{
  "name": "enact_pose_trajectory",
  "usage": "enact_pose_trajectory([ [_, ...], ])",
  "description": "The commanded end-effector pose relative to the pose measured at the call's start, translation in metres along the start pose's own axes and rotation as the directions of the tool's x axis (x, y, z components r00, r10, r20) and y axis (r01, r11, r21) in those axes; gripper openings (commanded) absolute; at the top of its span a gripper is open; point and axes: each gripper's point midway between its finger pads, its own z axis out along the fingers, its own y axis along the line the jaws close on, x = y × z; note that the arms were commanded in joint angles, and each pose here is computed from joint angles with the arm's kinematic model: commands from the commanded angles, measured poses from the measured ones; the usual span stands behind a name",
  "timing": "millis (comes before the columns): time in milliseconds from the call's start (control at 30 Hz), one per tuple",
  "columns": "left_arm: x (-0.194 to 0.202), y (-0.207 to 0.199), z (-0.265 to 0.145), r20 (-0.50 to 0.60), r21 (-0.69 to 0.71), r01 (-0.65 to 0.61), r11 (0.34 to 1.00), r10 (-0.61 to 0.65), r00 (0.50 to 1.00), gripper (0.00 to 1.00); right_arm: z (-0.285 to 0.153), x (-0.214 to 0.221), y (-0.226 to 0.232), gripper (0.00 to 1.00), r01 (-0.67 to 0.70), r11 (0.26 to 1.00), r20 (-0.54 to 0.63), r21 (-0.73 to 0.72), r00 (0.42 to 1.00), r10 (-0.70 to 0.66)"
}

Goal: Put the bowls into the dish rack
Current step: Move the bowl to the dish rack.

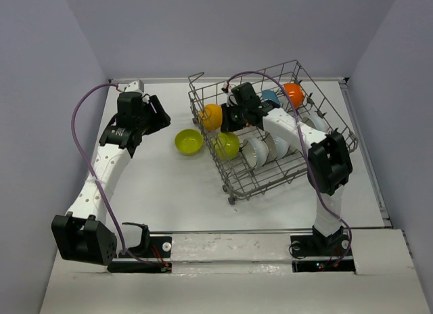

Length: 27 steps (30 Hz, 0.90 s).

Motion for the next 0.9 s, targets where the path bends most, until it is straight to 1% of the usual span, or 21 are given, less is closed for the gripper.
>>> enact_pose_trajectory([
  [0, -0.01, -0.005, -0.003, 0.041, 0.037, -0.015, 0.999, 0.013, 0.999, 0.68, -0.003, 0.01, 0.01, 0.12, 0.033, 0.999, -0.031, -0.023, 0.999, -0.033],
  [400, -0.01, -0.005, -0.002, 0.04, 0.042, -0.013, 0.999, 0.012, 0.999, 0.68, -0.01, 0.038, 0.009, 0.12, 0.049, 0.998, -0.106, -0.026, 0.993, -0.051],
  [867, -0.008, -0.005, 0.0, 0.035, 0.048, -0.014, 0.999, 0.013, 0.999, 0.68, -0.028, 0.055, 0.009, 0.11, 0.055, 0.998, -0.126, -0.014, 0.99, -0.056],
])
